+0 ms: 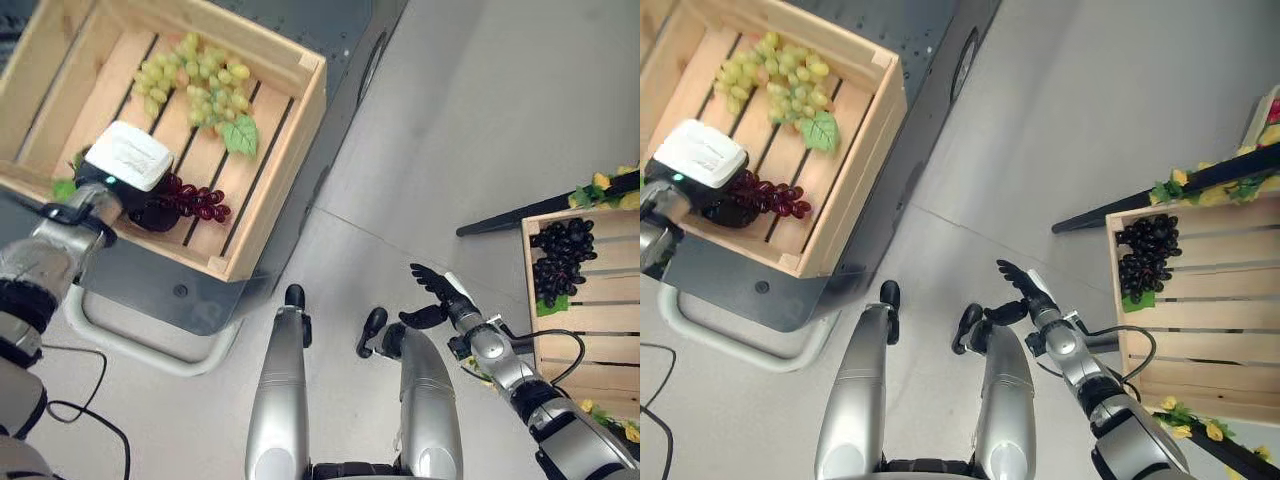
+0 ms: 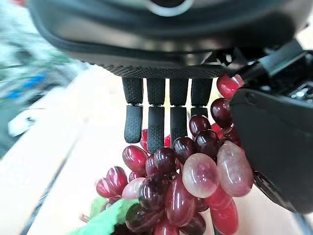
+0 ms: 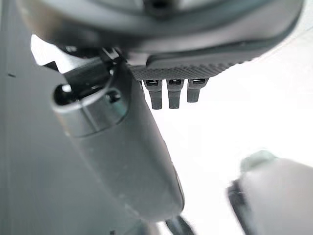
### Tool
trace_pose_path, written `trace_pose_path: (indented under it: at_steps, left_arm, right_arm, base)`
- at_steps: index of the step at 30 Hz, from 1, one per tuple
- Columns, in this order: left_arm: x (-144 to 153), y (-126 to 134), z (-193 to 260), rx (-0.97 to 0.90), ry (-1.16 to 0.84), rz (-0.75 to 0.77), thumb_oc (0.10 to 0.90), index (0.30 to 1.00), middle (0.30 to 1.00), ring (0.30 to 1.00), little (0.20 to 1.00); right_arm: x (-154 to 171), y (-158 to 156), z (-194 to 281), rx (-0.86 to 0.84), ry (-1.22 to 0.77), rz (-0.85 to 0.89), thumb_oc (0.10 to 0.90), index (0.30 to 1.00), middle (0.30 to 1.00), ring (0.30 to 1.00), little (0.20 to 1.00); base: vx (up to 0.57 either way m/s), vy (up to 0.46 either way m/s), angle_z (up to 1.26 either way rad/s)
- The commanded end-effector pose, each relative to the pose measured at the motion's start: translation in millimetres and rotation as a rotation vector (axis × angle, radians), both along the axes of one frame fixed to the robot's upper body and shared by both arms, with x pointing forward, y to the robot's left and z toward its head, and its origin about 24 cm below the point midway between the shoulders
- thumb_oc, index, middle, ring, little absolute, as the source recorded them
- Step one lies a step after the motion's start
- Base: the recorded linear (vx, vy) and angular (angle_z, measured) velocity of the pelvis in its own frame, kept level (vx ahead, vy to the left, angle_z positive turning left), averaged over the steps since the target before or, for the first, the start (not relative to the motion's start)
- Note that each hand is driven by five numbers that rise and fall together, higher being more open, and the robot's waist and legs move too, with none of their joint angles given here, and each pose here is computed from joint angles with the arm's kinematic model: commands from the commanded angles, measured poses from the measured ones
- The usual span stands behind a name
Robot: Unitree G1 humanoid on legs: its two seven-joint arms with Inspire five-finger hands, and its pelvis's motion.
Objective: Pick up the fruits from the basket on one side to the basket on the other side
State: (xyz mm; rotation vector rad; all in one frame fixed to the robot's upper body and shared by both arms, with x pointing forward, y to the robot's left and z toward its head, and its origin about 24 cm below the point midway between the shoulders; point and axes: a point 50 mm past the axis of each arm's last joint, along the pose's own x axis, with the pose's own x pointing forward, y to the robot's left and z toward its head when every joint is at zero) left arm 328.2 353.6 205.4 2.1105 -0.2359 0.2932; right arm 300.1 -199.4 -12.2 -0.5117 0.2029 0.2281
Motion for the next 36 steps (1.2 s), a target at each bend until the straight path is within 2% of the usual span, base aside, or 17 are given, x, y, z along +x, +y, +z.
trace_pose_path:
  at_steps: [1, 5, 7, 12, 13, 14, 15, 19, 23, 29, 33, 36]
  left_arm:
    - [-15, 22, 52, -0.346, -0.464, -0.003, 0.4, 0.3, 0.3, 0.3, 0.3]
    - [-15, 20, 39, -0.53, -0.47, -0.04, 0.4, 0.3, 0.3, 0.3, 0.3]
    - [-16, 19, 34, -0.701, -0.501, -0.053, 0.4, 0.3, 0.3, 0.3, 0.3]
    - [-18, 20, 26, -0.888, -0.525, -0.04, 0.4, 0.3, 0.3, 0.3, 0.3]
    - [-20, 21, 23, -0.971, -0.547, -0.05, 0.4, 0.3, 0.3, 0.3, 0.3]
    - [-20, 21, 23, -0.971, -0.547, -0.049, 0.4, 0.3, 0.3, 0.3, 0.3]
    - [-21, 20, 21, -1.08, -0.563, -0.072, 0.4, 0.3, 0.3, 0.3, 0.3]
    - [-21, 15, 13, -1.307, -0.555, -0.145, 0.4, 0.3, 0.3, 0.3, 0.3]
    - [-18, 10, 16, -1.416, -0.528, -0.205, 0.4, 0.3, 0.3, 0.3, 0.3]
    - [-10, -8, 25, -1.492, -0.454, -0.344, 0.4, 0.3, 0.3, 0.3, 0.3]
    - [-1, -23, 35, -1.663, -0.406, -0.478, 0.4, 0.3, 0.3, 0.3, 0.3]
    - [9, -48, 34, -1.824, -0.324, -0.602, 0.4, 0.3, 0.3, 0.3, 0.3]
  right_arm:
    - [1, -16, 22, 0.07, -0.135, -0.09, 0.8, 0.9, 0.9, 0.9, 0.9]
    - [-3, -8, 16, 0.107, -0.11, -0.081, 0.8, 0.9, 0.9, 0.9, 0.9]
    - [-5, -5, 14, 0.122, -0.1, -0.073, 0.8, 0.9, 0.9, 0.9, 0.9]
    - [-8, -3, 18, 0.15, -0.113, -0.064, 0.8, 0.9, 0.9, 0.9, 0.9]
    - [-9, -1, 19, 0.167, -0.115, -0.06, 0.8, 0.9, 0.9, 0.9, 0.9]
    - [-9, -1, 19, 0.167, -0.115, -0.06, 0.8, 0.9, 0.9, 0.9, 0.9]
    - [-12, 1, 18, 0.215, -0.103, -0.055, 0.8, 0.9, 0.9, 0.9, 0.9]
    - [-18, 12, 20, 0.307, -0.074, 0.032, 0.8, 0.9, 0.9, 0.9, 0.9]
    - [-19, 22, 25, 0.321, -0.056, 0.108, 0.8, 0.9, 0.9, 0.9, 0.9]
    - [-6, 35, 59, 0.428, -0.161, 0.156, 0.8, 0.9, 0.9, 0.9, 0.9]
    - [-2, 48, 71, 0.473, -0.203, 0.189, 0.8, 0.9, 0.9, 0.9, 0.9]
    - [1, 59, 86, 0.462, -0.243, 0.243, 0.8, 0.9, 0.9, 0.9, 0.9]
  base:
    - [0.01, -0.045, -0.1]
    - [0.02, -0.021, -0.02]
    - [0.05, -0.009, -0.11]
    - [0.05, -0.02, -0.11]
    - [0.03, -0.023, -0.02]
    - [0.05, -0.052, -0.04]
    - [0.05, -0.05, -0.04]
    - [0.08, -0.075, -0.03]
    - [0.09, -0.106, 0.01]
    - [0.08, -0.097, -0.02]
    - [0.06, -0.074, -0.05]
    - [0.04, -0.087, -0.05]
